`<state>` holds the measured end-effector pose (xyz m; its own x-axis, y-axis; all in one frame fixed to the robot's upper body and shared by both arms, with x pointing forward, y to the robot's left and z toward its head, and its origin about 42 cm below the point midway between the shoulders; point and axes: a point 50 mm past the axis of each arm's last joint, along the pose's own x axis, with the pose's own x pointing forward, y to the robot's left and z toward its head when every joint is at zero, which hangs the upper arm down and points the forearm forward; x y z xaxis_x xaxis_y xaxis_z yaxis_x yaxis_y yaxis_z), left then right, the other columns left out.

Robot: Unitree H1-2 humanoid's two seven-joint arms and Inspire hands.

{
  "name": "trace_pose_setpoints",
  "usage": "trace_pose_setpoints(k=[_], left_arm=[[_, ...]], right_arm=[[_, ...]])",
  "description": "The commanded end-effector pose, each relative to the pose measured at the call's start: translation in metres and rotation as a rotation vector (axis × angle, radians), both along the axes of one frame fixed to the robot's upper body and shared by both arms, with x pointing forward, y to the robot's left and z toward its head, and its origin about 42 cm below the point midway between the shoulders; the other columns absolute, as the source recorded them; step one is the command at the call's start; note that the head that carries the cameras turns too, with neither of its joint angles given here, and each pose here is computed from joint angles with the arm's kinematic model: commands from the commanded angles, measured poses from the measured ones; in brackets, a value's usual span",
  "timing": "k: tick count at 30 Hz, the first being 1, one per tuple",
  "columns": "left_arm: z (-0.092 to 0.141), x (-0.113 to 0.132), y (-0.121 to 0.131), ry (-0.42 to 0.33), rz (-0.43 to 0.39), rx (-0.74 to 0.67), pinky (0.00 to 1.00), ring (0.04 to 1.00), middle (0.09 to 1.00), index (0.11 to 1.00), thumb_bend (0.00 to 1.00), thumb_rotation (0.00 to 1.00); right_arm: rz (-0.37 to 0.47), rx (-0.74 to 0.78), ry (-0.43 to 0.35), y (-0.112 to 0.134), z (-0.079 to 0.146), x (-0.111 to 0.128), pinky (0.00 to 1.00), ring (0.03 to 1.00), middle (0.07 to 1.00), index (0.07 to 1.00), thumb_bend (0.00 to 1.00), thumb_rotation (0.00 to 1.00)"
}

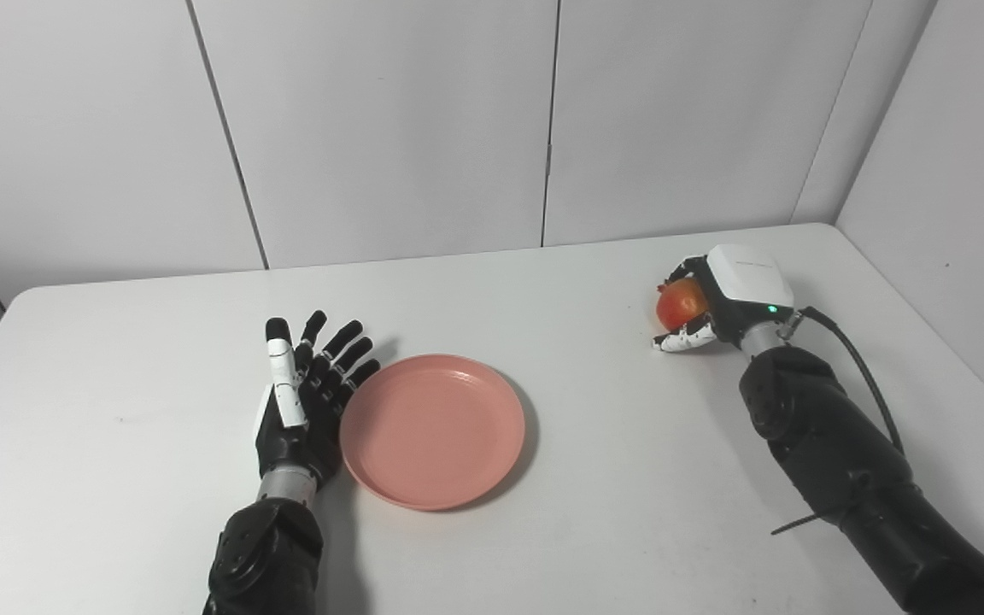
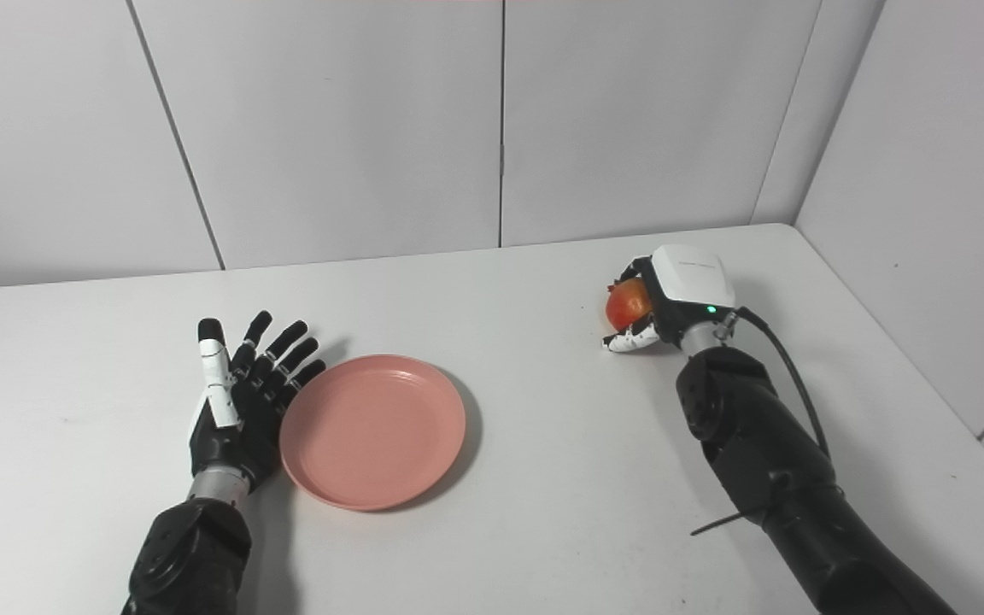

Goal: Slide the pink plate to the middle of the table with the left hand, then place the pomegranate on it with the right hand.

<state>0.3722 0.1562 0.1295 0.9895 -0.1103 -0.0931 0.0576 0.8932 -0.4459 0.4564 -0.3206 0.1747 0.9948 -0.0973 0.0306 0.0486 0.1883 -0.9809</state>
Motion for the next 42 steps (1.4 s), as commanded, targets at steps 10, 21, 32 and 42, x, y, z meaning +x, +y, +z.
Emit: trace_pose_setpoints(k=[10, 21, 32, 42], left_arm=[[0.005, 0.001, -0.007, -0.004, -0.003, 0.008, 0.77, 0.81, 0.809, 0.931, 0.79, 0.98], [0.005, 0.002, -0.016, 0.003, -0.005, -0.008, 0.75, 0.804, 0.811, 0.918, 0.8, 0.96], [0.01, 0.002, -0.03, 0.001, -0.001, -0.019, 0.75, 0.803, 0.809, 0.918, 0.81, 0.96], [0.004, 0.001, -0.038, 0.009, 0.007, -0.005, 0.75, 0.794, 0.802, 0.91, 0.79, 0.97]], right_arm=[[0.031, -0.007, -0.027, -0.003, 0.009, 0.0, 0.27, 0.38, 0.454, 0.534, 0.51, 0.0], [0.164, 0.049, -0.185, 0.035, 0.055, 0.002, 0.3, 0.4, 0.478, 0.524, 0.52, 0.0], [0.304, 0.119, -0.299, 0.08, 0.099, -0.003, 0.28, 0.386, 0.483, 0.533, 0.51, 0.0], [0.406, 0.224, -0.366, 0.118, 0.114, -0.026, 0.32, 0.403, 0.509, 0.515, 0.51, 0.0]])
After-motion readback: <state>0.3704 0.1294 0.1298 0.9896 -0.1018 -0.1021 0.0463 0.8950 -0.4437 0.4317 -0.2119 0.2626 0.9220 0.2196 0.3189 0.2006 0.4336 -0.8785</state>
